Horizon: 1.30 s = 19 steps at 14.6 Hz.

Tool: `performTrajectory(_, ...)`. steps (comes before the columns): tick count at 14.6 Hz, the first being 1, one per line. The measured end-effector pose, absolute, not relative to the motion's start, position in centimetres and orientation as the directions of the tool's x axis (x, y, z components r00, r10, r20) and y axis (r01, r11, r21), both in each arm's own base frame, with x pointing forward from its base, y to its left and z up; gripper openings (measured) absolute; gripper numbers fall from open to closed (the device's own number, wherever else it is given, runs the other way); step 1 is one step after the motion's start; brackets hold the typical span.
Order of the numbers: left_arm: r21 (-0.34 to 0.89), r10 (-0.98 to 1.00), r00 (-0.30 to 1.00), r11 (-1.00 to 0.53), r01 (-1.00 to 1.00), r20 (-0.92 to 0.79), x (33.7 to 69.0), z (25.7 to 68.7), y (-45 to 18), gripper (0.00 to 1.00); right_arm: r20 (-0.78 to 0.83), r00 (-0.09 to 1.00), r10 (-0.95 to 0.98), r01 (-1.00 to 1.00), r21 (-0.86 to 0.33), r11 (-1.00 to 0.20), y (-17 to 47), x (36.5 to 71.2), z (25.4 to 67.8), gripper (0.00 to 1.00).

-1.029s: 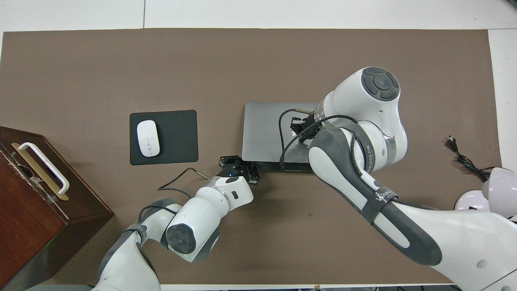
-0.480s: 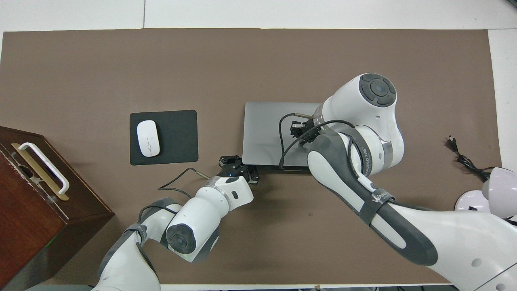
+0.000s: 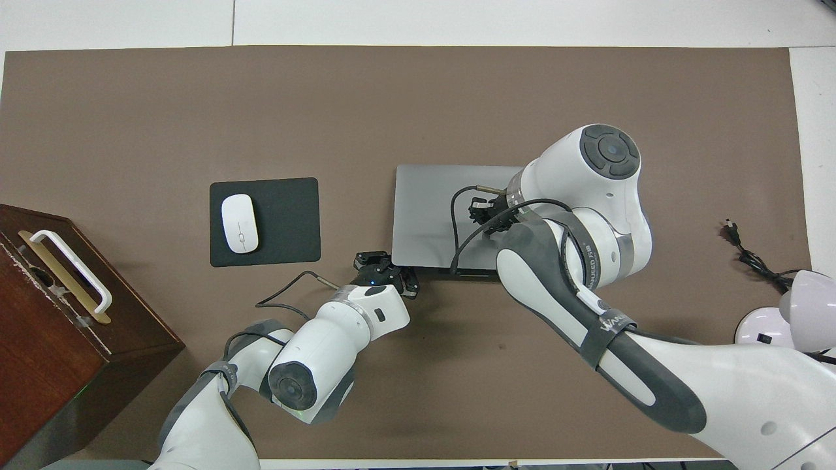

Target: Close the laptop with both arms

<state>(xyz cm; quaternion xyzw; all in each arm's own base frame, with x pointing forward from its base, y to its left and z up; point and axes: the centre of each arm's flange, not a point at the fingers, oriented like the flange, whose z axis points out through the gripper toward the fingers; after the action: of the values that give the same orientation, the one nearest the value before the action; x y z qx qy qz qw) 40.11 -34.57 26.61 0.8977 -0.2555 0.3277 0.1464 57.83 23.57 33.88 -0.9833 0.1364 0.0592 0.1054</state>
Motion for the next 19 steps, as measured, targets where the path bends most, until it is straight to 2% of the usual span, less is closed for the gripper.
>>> performTrajectory(11,0.095,-0.363,0.655,-0.827,-0.555,0.663,40.1,26.6,-34.6,0.01,-0.139,0.958,-0.249,-0.273,-0.194,-0.942,23.9,57.7,34.5,0.01)
performTrajectory(19,0.095,-0.363,0.655,-0.827,-0.555,0.663,40.1,26.6,-34.6,0.01,-0.149,0.961,-0.233,-0.259,-0.187,-0.948,24.1,58.3,38.1,0.01)
